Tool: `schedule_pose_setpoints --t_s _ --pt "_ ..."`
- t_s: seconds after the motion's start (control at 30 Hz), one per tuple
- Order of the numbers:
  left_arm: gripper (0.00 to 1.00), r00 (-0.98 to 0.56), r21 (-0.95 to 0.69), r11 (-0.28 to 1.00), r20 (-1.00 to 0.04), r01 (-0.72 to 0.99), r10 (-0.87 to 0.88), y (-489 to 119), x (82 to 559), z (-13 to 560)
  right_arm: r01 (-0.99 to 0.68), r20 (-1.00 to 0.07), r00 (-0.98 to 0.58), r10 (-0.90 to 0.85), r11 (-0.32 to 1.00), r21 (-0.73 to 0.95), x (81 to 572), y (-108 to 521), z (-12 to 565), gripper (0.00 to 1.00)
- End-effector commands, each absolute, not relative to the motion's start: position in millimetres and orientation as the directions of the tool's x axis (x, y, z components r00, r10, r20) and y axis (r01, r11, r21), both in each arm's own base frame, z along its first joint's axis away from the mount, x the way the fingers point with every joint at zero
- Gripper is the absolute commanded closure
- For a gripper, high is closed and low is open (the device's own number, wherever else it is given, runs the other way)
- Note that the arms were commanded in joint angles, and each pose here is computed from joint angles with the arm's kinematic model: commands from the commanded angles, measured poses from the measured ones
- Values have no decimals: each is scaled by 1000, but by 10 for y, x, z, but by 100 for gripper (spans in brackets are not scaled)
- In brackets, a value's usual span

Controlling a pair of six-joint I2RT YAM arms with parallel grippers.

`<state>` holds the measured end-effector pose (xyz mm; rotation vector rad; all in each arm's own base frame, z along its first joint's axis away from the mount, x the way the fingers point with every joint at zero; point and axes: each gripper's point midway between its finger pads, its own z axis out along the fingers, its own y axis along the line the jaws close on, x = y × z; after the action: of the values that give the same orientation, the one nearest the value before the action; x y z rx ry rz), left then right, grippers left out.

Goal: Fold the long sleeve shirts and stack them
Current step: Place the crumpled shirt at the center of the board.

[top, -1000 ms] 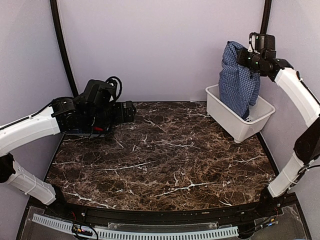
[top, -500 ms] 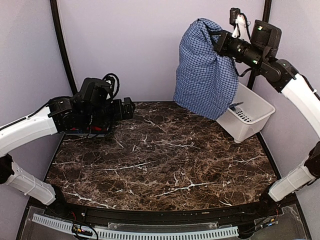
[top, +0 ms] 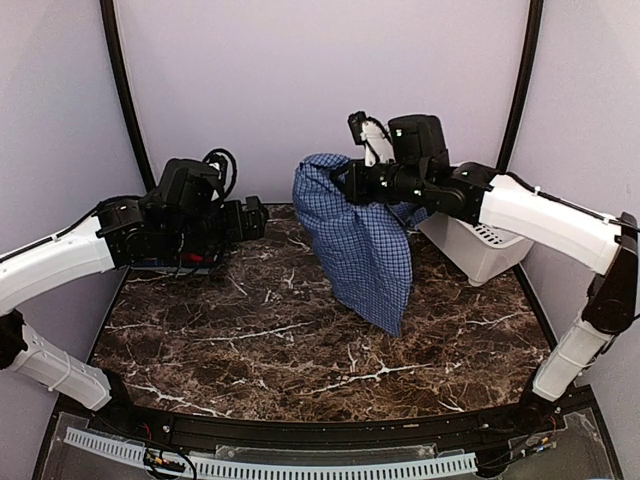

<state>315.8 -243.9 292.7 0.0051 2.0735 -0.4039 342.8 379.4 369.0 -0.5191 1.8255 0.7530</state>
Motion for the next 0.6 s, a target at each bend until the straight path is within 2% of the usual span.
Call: schedule_pose_setpoints --t_s 0.0,0.07,0.2,0.27,0.37,0.57 --pt "1 -530 -284 946 -832 155 -163 -2377 3154 2818 -681 -896 -438 -67 676 282 3403 3956 3249 89" --pt "1 -550 -285 945 -821 160 -154 -2400 3159 2734 -686 -866 -484 -124 668 288 3353 3996 2965 78" --pt "1 -588 -275 946 -799 170 -126 -2464 3178 2562 -614 -840 -515 -172 757 222 3368 3738 2584 35" --pt "1 -599 -275 945 -792 174 -120 -2487 3184 2507 -569 -828 -526 -193 804 175 3392 3557 2453 23" --pt "1 -620 -286 941 -776 183 -116 -2520 3185 2412 -483 -803 -563 -195 866 128 3434 3234 2225 15" --pt "1 -659 -311 921 -748 233 -86 -2692 3191 2250 -344 -745 -657 -112 925 164 3560 2631 1752 13"
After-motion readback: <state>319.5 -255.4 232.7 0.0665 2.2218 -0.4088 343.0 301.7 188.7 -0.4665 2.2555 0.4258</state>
